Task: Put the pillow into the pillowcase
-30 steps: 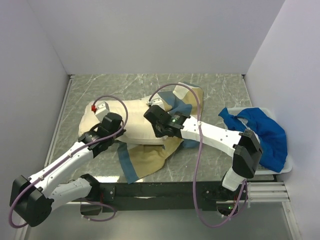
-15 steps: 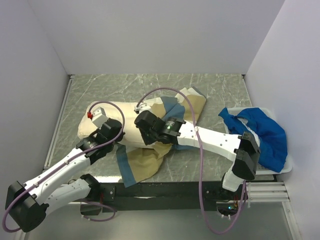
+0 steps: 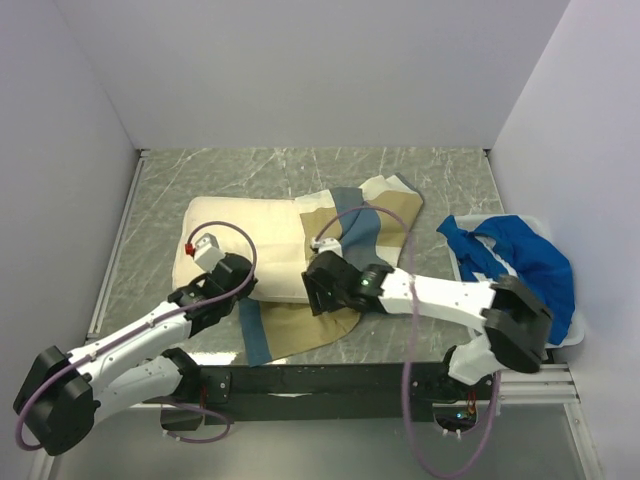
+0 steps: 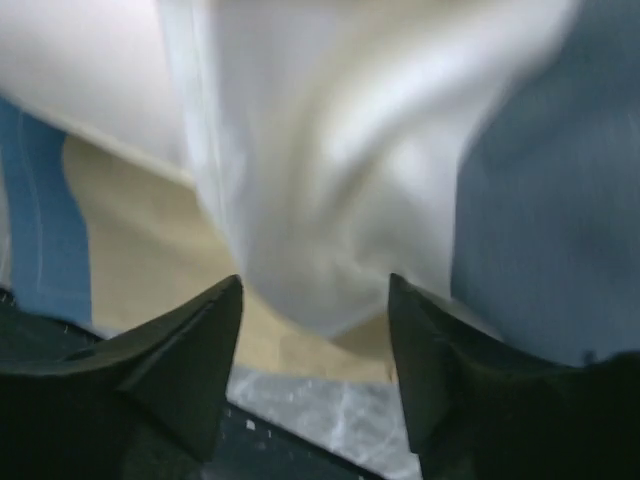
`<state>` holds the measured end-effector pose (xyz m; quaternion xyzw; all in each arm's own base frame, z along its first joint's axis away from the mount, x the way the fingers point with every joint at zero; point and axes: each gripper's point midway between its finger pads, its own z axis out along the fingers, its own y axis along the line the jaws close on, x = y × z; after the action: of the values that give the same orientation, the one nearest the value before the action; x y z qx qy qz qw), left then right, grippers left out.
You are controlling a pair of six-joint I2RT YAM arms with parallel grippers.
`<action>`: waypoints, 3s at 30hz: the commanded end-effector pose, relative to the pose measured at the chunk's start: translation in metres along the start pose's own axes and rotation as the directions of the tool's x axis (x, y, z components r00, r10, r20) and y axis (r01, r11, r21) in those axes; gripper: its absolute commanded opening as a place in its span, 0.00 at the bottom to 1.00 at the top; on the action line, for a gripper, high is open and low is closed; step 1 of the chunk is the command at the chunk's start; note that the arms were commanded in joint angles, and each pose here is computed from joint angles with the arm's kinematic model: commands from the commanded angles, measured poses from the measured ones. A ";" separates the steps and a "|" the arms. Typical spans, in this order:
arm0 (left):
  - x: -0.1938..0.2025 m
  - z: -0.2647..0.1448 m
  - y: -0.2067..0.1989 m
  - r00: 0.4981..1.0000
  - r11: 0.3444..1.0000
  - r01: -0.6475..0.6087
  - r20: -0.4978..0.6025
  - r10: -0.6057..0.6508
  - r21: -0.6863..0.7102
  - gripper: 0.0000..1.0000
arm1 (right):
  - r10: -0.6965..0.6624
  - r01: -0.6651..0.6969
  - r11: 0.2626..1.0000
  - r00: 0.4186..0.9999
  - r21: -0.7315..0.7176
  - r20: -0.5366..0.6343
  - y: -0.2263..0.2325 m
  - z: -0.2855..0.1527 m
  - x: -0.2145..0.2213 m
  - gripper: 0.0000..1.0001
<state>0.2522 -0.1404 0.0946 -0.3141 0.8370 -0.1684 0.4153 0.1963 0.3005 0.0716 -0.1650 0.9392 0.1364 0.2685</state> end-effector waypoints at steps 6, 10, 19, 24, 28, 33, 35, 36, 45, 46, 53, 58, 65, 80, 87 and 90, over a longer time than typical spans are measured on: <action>-0.016 -0.013 -0.013 0.995 0.993 0.085 0.049 -0.089 0.085 0.01 | 0.136 -0.141 0.989 0.987 0.055 0.084 -0.050 -0.027 0.055 0.70; -0.022 -0.019 -0.018 0.994 0.991 0.088 0.058 -0.094 0.106 0.01 | 0.188 -0.190 0.982 0.979 0.009 0.075 -0.051 -0.019 0.073 0.70; -0.023 -0.020 -0.018 0.994 0.990 0.085 0.058 -0.091 0.108 0.01 | 0.218 -0.213 0.972 0.975 -0.095 0.041 -0.023 -0.002 0.073 0.75; -0.021 -0.019 -0.027 0.994 0.987 0.095 0.046 -0.102 0.133 0.01 | 0.176 -0.176 0.980 0.984 -0.094 -0.013 -0.010 0.017 0.077 0.58; -0.024 -0.016 -0.036 0.994 0.987 0.086 0.058 -0.095 0.136 0.01 | 0.093 -0.096 0.986 0.995 -0.133 -0.030 0.026 0.010 0.071 0.06; -0.028 -0.016 -0.058 0.990 0.981 0.106 0.071 -0.119 0.164 0.01 | -0.046 0.040 0.959 0.999 -0.280 -0.016 0.103 -0.027 0.061 0.00; -0.025 -0.019 -0.062 0.990 0.979 0.109 0.069 -0.123 0.170 0.01 | -0.053 0.039 0.953 0.998 -0.300 -0.038 0.105 -0.023 0.069 0.00; -0.021 -0.019 -0.062 0.990 0.979 0.110 0.067 -0.123 0.172 0.01 | -0.058 0.039 0.956 0.997 -0.290 -0.057 0.098 -0.017 0.077 0.00; 0.031 -0.013 -0.016 0.992 0.990 0.121 0.009 -0.122 0.076 0.01 | -0.011 0.002 0.961 0.999 -0.277 -0.033 0.075 -0.008 0.035 0.00; 0.032 -0.014 -0.010 0.991 0.989 0.130 0.009 -0.131 0.072 0.01 | -0.001 -0.005 0.962 1.000 -0.274 -0.024 0.070 -0.009 0.025 0.00; 0.013 -0.040 -0.006 0.970 0.960 0.234 0.037 -0.242 0.157 0.01 | -0.062 0.093 0.956 0.991 -0.277 0.121 0.108 -0.038 -0.102 0.00; -0.016 -0.058 -0.034 0.962 0.945 0.237 0.084 -0.262 0.225 0.01 | -0.095 0.142 0.940 0.982 -0.309 0.162 0.147 -0.061 -0.127 0.00; -0.005 -0.045 -0.037 0.972 0.964 0.204 0.086 -0.221 0.171 0.01 | -0.064 0.069 0.959 0.998 -0.273 0.028 0.107 -0.013 -0.040 0.00; -0.060 -0.090 -0.053 0.964 0.958 0.155 0.175 -0.200 0.242 0.73 | -0.046 0.078 0.968 0.989 -0.238 0.138 0.082 -0.075 -0.036 0.67; -0.140 -0.121 -0.035 0.890 0.976 0.192 0.402 -0.216 0.099 0.89 | -0.010 0.027 0.998 0.967 -0.062 0.254 0.021 -0.090 -0.131 0.76; -0.166 -0.108 -0.041 0.888 0.988 0.147 0.436 -0.148 0.038 0.92 | -0.027 0.024 1.000 0.968 0.013 0.248 0.002 -0.070 -0.176 0.76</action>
<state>0.2405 -0.0883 0.2785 -0.4186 0.6810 -0.2216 0.5584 0.2403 0.3377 0.2328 -0.1573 0.8820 0.2348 0.3771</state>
